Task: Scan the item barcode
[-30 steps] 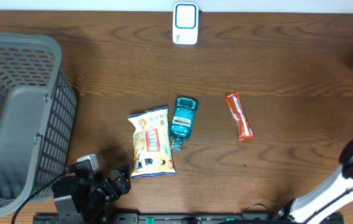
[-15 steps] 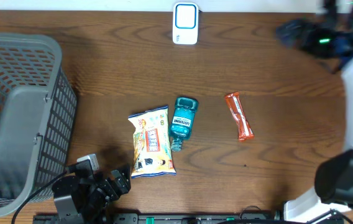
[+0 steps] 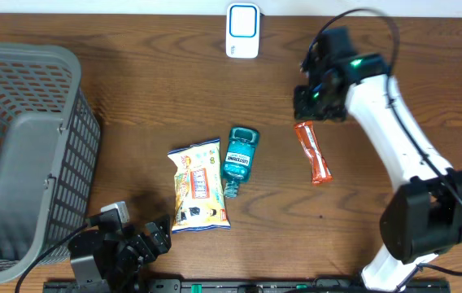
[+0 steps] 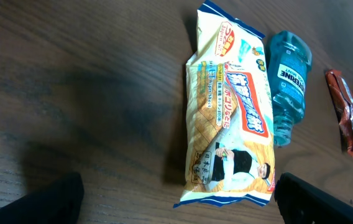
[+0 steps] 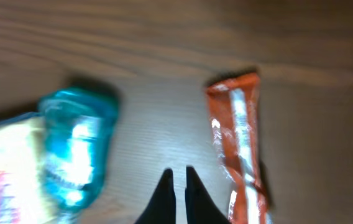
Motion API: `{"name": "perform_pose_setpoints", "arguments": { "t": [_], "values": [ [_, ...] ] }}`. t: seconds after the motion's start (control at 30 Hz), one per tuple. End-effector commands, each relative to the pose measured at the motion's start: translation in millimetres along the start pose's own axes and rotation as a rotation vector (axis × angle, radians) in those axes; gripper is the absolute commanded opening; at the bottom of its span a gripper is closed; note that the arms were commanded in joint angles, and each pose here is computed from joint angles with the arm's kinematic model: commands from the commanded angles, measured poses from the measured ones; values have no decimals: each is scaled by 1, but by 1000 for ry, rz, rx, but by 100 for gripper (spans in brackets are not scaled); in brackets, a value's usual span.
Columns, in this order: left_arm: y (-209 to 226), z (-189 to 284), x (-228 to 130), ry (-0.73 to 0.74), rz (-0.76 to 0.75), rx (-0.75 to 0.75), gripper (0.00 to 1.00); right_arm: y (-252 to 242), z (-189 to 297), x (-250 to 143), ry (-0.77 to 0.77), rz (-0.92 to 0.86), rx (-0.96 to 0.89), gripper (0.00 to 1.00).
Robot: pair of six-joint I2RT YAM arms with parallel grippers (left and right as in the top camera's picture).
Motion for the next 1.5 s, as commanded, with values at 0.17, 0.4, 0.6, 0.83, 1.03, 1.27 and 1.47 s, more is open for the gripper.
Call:
{"name": "perform_pose_setpoints", "arguments": {
  "t": [0.17, 0.4, 0.6, 0.83, 1.03, 1.27, 1.47],
  "values": [
    [4, -1, -6, 37, 2, 14, 98, -48, -62, -15, -65, -175, -321, 7],
    [4, -1, -6, 37, 2, 14, 98, -57, -104, -16, -14, -82, -287, 4],
    [4, -1, -6, 37, 2, 14, 98, -24, -120, -15, -4, 162, 38, 2],
    [4, -1, -6, 37, 2, 14, 98, 8, -112, -25, -9, 426, 365, 2],
    [4, -1, -6, 37, 2, 14, 98, 10, -75, -10, -11, 404, 362, 1],
    [4, -1, -6, 37, 2, 14, 99, 6, -10, -1, -30, 272, 201, 1],
    [4, -1, -6, 37, 2, 14, 98, -9, -15, -27, 117, 115, 35, 1]
  ]
}}
Point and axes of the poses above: each gripper's point midway between its finger pads, its own z axis back along the fingers, its own y axis along the line the jaws close on, x = y × z, the point moved 8 cm from there along z, back along the fingers, and after that the axes turned 12 degrees about z, right-handed, at the moved point
